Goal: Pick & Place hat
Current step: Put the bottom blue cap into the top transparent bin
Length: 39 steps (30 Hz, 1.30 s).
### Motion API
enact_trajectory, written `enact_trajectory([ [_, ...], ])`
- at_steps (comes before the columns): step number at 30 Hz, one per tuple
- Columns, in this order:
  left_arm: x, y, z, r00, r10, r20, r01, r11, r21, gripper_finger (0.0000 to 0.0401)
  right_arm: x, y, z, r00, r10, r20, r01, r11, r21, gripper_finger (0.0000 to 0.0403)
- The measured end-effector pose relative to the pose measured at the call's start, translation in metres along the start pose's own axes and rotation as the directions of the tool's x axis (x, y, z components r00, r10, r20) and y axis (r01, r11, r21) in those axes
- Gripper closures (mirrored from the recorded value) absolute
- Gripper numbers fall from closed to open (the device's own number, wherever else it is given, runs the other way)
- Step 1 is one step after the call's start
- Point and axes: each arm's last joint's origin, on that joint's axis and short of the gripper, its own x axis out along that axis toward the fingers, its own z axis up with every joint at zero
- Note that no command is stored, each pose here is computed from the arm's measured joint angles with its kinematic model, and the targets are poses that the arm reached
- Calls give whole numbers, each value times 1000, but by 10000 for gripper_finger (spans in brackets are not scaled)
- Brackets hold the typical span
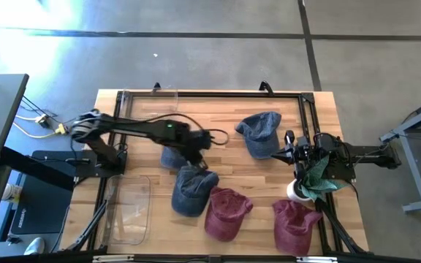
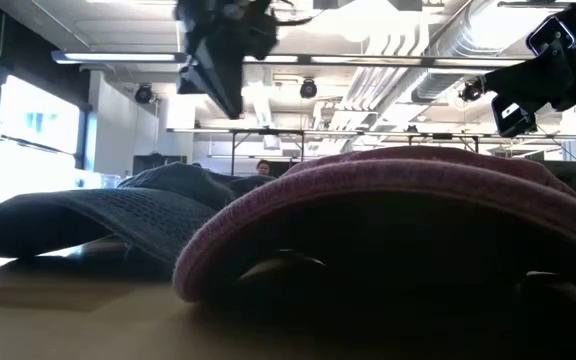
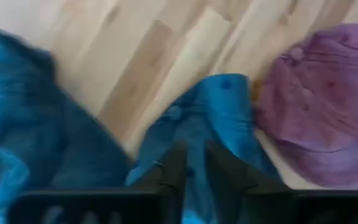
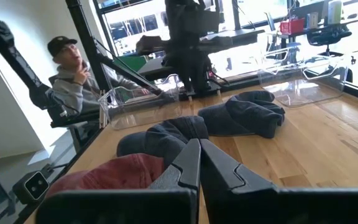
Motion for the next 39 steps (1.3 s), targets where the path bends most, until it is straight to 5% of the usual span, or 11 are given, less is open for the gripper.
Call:
enact_trajectory([
  [8, 48, 0, 14, 967, -20, -254, 5, 998, -60, 170, 0, 0, 0, 1000, 1, 0, -1, 1000, 0, 402],
  [12, 82, 15, 21, 944, 0, -330, -41, 992, -117, 134, 0, 0, 0, 1000, 0, -3, 0, 1000, 1, 402],
  [26, 107, 29, 21, 922, 107, -373, -138, 989, -58, 133, 0, 0, 0, 1000, 1, 1, -1, 1000, 1, 402],
  [39, 126, 42, -2, 875, 82, -477, -115, 992, -41, 232, 0, 0, 0, 1000, 1, 2, -1, 1000, 0, 402],
])
